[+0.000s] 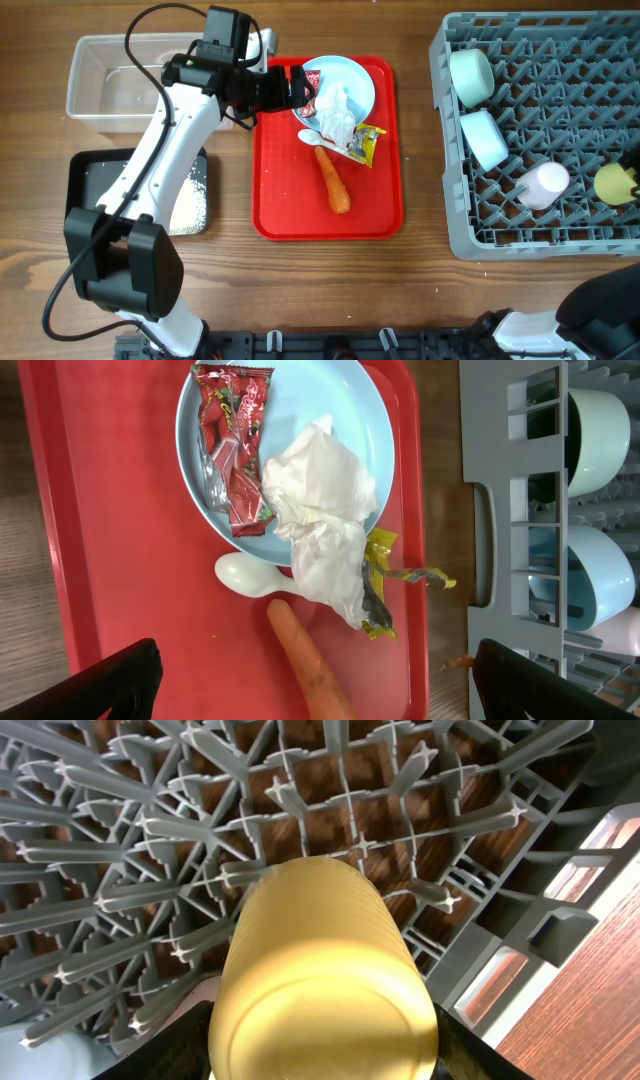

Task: Sort waste into correct bins and load items into the dishwasher rack
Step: 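Lower the yellow cup into the rack's right edge and release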

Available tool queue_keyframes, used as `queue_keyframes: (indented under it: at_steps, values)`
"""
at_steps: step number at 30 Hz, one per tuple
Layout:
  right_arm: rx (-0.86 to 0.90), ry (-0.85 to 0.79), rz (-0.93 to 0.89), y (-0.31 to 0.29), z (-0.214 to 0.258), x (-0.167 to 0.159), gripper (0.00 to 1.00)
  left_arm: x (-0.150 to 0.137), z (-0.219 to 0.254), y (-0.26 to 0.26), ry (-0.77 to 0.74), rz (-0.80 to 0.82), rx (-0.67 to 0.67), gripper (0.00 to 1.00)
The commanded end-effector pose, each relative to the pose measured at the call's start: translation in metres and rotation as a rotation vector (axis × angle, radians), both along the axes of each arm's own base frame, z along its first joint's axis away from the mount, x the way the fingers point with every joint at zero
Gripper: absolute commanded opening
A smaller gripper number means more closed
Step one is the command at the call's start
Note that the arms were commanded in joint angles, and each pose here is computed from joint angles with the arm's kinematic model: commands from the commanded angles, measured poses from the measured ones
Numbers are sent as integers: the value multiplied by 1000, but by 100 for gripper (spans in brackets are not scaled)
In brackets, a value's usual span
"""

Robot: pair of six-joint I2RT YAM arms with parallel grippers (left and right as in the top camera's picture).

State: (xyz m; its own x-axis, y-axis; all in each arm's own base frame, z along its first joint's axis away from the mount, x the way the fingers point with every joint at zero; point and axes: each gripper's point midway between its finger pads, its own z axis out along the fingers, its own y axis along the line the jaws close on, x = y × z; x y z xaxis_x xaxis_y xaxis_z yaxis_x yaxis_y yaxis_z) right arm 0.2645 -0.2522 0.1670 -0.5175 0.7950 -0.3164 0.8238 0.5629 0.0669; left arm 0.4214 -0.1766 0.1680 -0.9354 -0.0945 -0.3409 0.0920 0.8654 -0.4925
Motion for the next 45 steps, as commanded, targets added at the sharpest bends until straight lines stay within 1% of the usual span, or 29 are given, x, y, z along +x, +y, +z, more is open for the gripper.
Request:
queue_keyframes:
  at_steps: [1, 7, 9, 10, 11, 12, 13, 15, 22, 32, 45]
  values:
    - [19, 57, -2, -4, -20, -4, 28, -1, -12, 4, 9, -9, 39, 100]
    - [54, 77, 3, -3, -34, -1, 28, 0, -12, 5, 7, -4, 48, 100]
    - [57, 67, 9, -2, -33, 1, 29, 0, -12, 5, 7, -4, 48, 100]
    - [55, 65, 10, -3, -33, 2, 45, 0, -12, 5, 7, -4, 48, 100]
    - [55, 65, 10, -3, -33, 2, 64, 0, -12, 5, 7, -4, 48, 100]
    - [60, 61, 11, -2, -33, 3, 77, 0, -12, 5, 7, -4, 48, 100]
    - [62, 59, 12, -2, -33, 3, 93, 0, -12, 5, 7, -3, 48, 100]
    - [75, 47, 19, 1, -33, 5, 100, 0, -12, 5, 7, -4, 47, 100]
    - [119, 2, 42, 10, -31, 12, 100, 0, -12, 5, 7, -4, 48, 100]
    - [79, -10, 38, 3, -26, 15, 98, 0, -12, 5, 8, -4, 48, 100]
    - [102, 10, 32, 2, -47, 15, 99, 0, -12, 5, 7, -4, 48, 100]
